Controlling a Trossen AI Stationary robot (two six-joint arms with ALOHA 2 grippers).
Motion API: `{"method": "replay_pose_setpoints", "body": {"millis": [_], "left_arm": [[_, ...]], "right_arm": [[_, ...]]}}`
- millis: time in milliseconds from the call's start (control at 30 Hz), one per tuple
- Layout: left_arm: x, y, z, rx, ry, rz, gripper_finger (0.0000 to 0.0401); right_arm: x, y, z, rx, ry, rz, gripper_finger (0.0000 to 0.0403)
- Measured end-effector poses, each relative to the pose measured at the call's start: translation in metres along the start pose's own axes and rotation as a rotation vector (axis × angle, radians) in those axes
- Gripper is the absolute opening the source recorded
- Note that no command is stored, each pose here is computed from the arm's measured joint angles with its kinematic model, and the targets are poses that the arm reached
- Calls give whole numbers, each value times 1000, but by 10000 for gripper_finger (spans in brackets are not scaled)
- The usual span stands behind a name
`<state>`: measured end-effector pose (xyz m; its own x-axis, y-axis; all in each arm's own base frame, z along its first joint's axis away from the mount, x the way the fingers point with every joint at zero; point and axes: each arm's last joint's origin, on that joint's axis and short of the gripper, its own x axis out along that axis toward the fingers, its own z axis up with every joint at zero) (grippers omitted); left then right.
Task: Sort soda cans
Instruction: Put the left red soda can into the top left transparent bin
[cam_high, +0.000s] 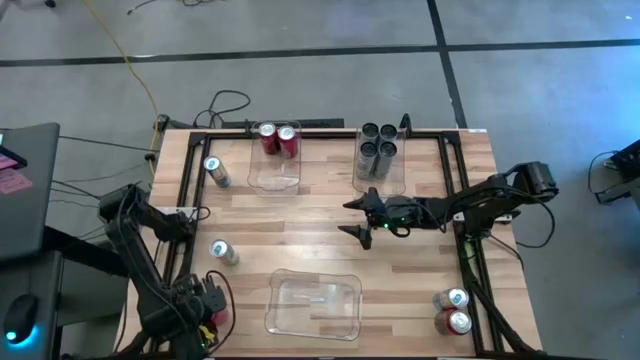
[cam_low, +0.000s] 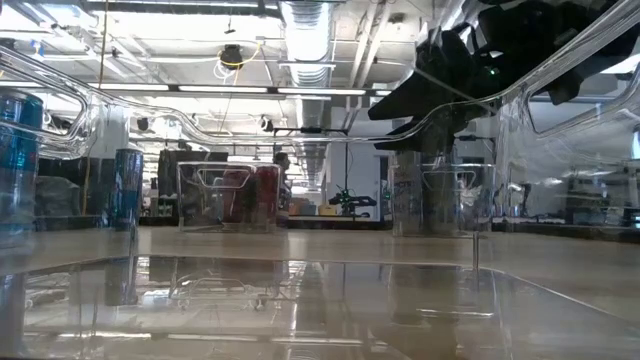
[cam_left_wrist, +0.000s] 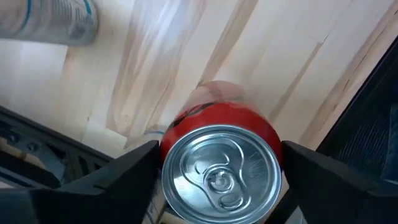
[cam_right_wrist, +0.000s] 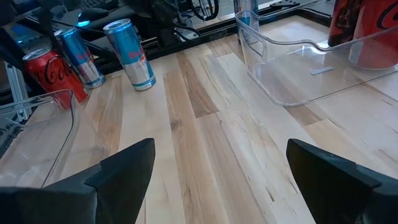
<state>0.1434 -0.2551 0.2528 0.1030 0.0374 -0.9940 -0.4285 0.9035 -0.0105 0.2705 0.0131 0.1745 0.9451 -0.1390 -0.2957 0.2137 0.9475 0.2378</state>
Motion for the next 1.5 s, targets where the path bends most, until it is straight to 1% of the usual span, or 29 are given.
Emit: {"method": "replay_pose_setpoints", "body": {"millis": [100,167,300,400,533,700,867,933,1033,1233,1500], "left_arm": [[0,1,6,19,-1,3,290],[1,2,10,22,-1,9,281],[1,4,16,30,5,27,279],[-5,4,24,32,7,30,279],[-23,3,36,31,-2,7,279],[-55,10,56,10,-41,17,279],[-87,21,83,-17,-124,14,279],[-97,29,95,-19,-169,-8,279],[-107,44,116,-76,-224,-20,279],[-112,80,156,-122,-261,29,279],[-110,139,208,-169,-265,128,279]], "right_arm": [[0,0,0,0,0,0,381],[0,0,0,1,-1,0,381],[0,0,1,1,-6,2,381],[0,0,1,2,-7,2,381],[0,0,1,2,-7,2,381],[0,0,1,1,-7,2,381],[0,0,1,0,-6,2,381],[0,0,0,-1,-4,2,381],[0,0,0,-2,-1,1,381],[0,0,-1,-5,9,0,381],[0,0,-2,-7,20,-2,381]]}}
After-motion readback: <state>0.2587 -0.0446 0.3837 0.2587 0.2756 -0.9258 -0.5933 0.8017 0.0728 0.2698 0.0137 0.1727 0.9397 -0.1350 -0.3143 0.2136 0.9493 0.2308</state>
